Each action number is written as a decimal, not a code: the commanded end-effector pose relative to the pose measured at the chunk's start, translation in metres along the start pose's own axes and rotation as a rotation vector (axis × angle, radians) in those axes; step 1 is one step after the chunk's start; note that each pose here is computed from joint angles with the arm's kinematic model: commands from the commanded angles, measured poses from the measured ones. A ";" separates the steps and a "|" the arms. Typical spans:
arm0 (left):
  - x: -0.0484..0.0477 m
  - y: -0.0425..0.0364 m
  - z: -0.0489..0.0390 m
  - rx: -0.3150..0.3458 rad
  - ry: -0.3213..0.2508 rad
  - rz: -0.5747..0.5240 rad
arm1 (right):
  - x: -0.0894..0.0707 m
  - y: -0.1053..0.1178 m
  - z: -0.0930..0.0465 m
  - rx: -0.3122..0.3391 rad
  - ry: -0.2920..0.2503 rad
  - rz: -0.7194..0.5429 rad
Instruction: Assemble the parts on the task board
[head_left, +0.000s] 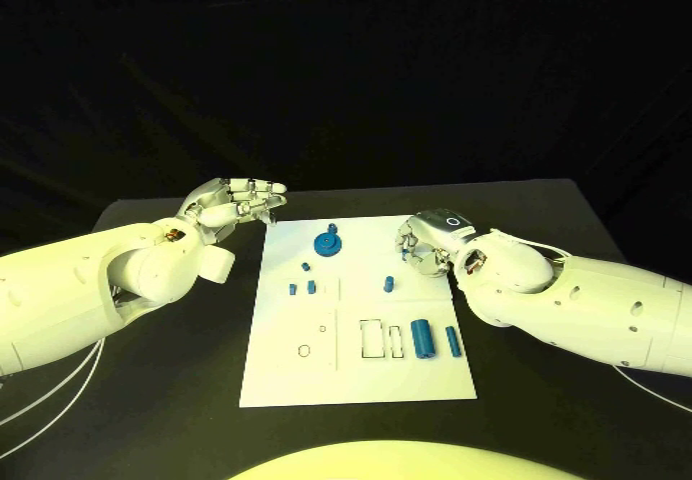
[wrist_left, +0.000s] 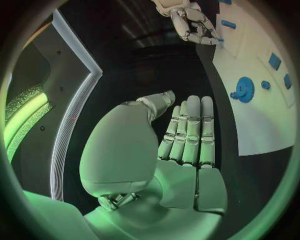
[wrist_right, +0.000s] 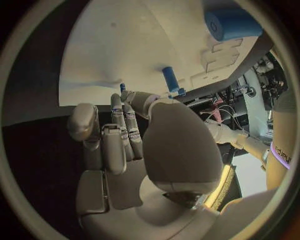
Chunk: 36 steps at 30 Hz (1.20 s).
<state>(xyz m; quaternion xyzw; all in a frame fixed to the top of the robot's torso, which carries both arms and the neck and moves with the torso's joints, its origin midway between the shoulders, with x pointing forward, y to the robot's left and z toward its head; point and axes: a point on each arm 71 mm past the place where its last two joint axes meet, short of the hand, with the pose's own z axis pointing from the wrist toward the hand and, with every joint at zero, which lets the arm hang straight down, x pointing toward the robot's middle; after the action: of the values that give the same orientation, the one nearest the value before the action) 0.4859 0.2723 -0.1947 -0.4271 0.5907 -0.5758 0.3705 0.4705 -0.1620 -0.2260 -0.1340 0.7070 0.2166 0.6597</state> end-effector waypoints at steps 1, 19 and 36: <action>0.0005 -0.0006 0.0002 0.003 0.011 0.001 | -0.008 0.003 -0.003 -0.024 -0.044 0.039; 0.0048 -0.0008 0.0013 0.010 0.023 0.000 | -0.024 0.079 -0.024 -0.236 -0.094 0.172; 0.0125 -0.0054 0.0010 0.061 -0.008 0.005 | 0.029 0.137 -0.025 -0.349 -0.028 0.235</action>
<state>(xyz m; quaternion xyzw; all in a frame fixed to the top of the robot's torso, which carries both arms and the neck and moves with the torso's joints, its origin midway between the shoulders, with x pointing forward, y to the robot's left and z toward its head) 0.4825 0.2614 -0.1921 -0.4195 0.5869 -0.5845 0.3713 0.3818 -0.0532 -0.2371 -0.1470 0.6730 0.4081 0.5991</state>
